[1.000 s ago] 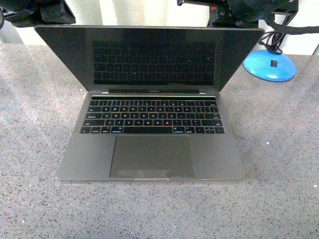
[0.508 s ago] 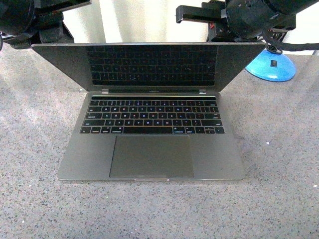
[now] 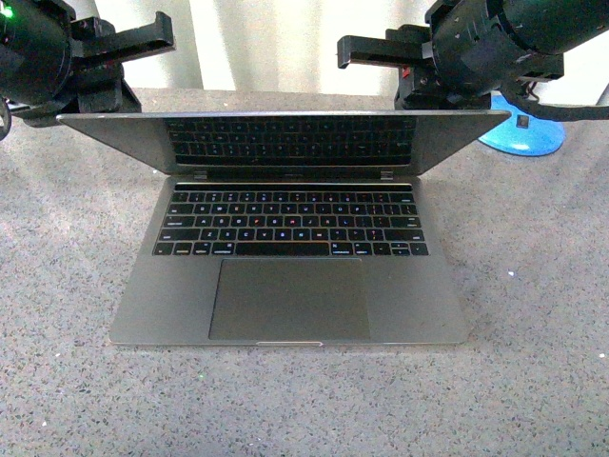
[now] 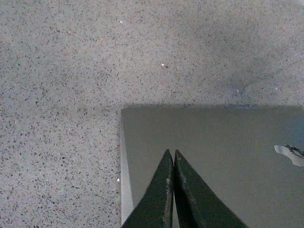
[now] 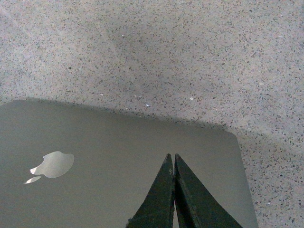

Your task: Close laptop

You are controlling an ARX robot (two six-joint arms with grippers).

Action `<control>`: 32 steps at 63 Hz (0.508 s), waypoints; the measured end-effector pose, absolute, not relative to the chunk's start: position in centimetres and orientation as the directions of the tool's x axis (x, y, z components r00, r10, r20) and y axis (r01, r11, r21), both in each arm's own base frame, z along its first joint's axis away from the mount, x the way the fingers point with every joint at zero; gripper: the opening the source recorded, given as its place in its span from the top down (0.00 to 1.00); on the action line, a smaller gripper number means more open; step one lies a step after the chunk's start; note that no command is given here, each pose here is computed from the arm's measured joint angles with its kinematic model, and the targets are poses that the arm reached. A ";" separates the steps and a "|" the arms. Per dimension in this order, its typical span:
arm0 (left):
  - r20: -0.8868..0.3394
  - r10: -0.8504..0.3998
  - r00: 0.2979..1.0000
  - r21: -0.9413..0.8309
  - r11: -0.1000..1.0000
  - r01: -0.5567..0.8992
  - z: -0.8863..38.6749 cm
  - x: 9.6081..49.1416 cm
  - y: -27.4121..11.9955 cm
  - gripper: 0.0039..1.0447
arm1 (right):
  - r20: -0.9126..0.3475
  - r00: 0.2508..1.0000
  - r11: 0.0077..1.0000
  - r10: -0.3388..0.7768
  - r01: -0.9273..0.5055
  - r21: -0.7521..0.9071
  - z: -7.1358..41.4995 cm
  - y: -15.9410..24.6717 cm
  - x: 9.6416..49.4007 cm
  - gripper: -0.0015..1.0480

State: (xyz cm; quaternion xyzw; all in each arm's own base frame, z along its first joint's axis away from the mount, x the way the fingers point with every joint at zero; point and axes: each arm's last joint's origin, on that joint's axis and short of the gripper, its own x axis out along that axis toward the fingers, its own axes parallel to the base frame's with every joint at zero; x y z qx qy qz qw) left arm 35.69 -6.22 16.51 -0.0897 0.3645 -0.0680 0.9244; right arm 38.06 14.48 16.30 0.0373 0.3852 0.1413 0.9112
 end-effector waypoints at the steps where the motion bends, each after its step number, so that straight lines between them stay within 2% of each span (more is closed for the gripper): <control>1: -0.663 -0.191 0.724 -0.215 0.975 0.060 16.5 35.7 -6.2 0.97 | -0.691 0.663 0.957 0.287 -0.229 0.178 16.3 14.5 38.1 0.99; 32: -0.692 -0.201 0.693 -0.241 0.970 0.041 14.9 35.0 -6.2 0.97 | -0.726 0.629 0.960 0.278 -0.198 0.196 14.3 14.0 36.2 0.99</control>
